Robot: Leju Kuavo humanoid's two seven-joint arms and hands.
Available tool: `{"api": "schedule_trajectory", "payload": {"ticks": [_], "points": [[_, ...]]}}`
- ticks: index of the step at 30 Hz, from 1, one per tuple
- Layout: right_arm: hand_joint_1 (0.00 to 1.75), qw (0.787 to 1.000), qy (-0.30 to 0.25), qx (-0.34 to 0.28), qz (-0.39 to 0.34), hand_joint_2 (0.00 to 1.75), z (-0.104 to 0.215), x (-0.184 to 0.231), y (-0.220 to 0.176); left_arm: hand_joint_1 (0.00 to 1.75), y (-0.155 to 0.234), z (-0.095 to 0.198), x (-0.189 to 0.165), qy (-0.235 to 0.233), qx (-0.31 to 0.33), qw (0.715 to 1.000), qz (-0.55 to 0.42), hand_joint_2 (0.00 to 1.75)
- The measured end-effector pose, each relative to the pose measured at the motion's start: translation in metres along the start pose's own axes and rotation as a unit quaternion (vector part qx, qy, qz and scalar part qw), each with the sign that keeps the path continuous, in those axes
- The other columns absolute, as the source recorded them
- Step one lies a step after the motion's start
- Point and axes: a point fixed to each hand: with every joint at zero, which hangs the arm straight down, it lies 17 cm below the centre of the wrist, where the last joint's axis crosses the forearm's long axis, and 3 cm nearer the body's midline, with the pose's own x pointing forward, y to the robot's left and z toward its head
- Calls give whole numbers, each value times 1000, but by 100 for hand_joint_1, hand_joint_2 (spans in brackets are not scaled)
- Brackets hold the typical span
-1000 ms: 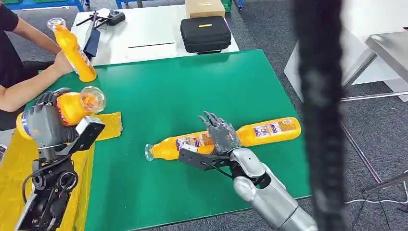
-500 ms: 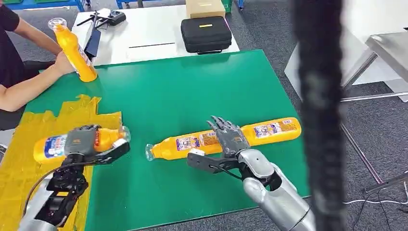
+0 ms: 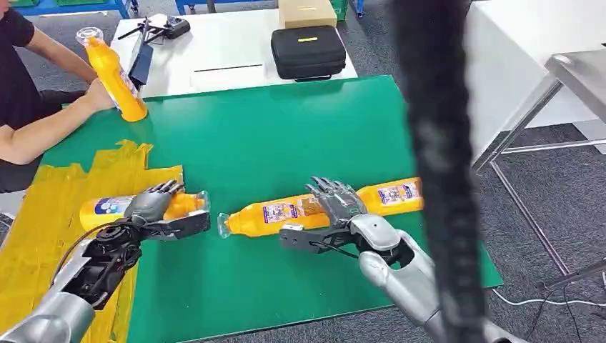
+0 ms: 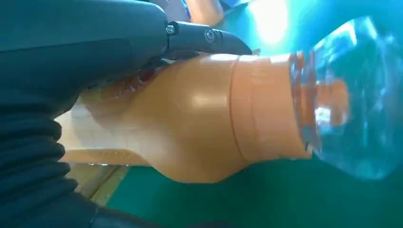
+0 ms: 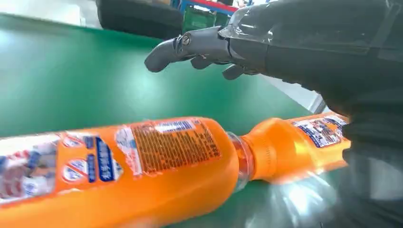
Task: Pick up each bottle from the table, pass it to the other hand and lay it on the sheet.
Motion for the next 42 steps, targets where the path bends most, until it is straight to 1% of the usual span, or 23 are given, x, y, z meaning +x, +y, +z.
{"api": "schedule_trajectory", "payload": {"ticks": [7, 13, 15, 16, 17, 18, 19, 21, 24, 26, 29, 33, 36, 37, 38, 39, 40, 42], "points": [[0, 999, 2, 38, 26, 175, -14, -8, 21, 0, 9, -1, 25, -48, -6, 995, 92, 0], [0, 998, 7, 59, 33, 175, -20, -13, 34, 0, 15, -1, 31, -57, -2, 992, 110, 0], [0, 997, 8, 62, 36, 175, -21, -14, 36, 0, 20, -1, 36, -68, 7, 988, 138, 0], [40, 997, 10, 64, 39, 175, -22, -16, 37, 0, 25, 0, 40, -75, 17, 983, 167, 0], [122, 997, 10, 66, 43, 175, -24, -16, 38, 0, 31, 2, 44, -82, 30, 976, 198, 0], [122, 996, 10, 68, 47, 175, -25, -17, 39, 0, 42, 4, 48, -89, 51, 967, 234, 0], [173, 996, 12, 70, 50, 175, -27, -18, 40, 0, 52, 7, 50, -92, 73, 958, 261, 0], [175, 996, 12, 73, 52, 175, -29, -19, 44, 0, 80, 12, 51, -96, 121, 939, 308, 0], [175, 996, 14, 73, 54, 175, -32, -20, 43, 0, 110, 22, 50, -102, 172, 920, 338, 0], [175, 996, 15, 74, 55, 175, -34, -22, 44, 0, 134, 34, 46, -108, 224, 897, 366, 0], [175, 996, 15, 74, 56, 175, -35, -24, 46, 0, 170, 54, 40, -117, 288, 852, 421, 0], [175, 995, 15, 74, 69, 175, -36, -28, 48, 0, 202, 82, 34, -137, 340, 785, 500, 0], [175, 994, 18, 74, 83, 175, -39, -32, 48, 0, 215, 97, 34, -154, 348, 737, 558, 0], [175, 994, 20, 73, 85, 175, -41, -33, 49, 0, 217, 101, 35, -162, 342, 713, 591, 0], [175, 994, 21, 70, 84, 175, -42, -34, 48, 0, 217, 104, 35, -166, 336, 695, 613, 0], [175, 995, 23, 65, 78, 175, -43, -34, 48, 0, 218, 108, 37, -174, 328, 669, 644, 0], [175, 995, 26, 60, 72, 175, -43, -36, 46, 0, 219, 112, 38, -179, 322, 648, 666, 0], [175, 997, 36, 45, 51, 175, -45, -39, 39, 0, 217, 118, 38, -184, 315, 617, 697, 0]]}}
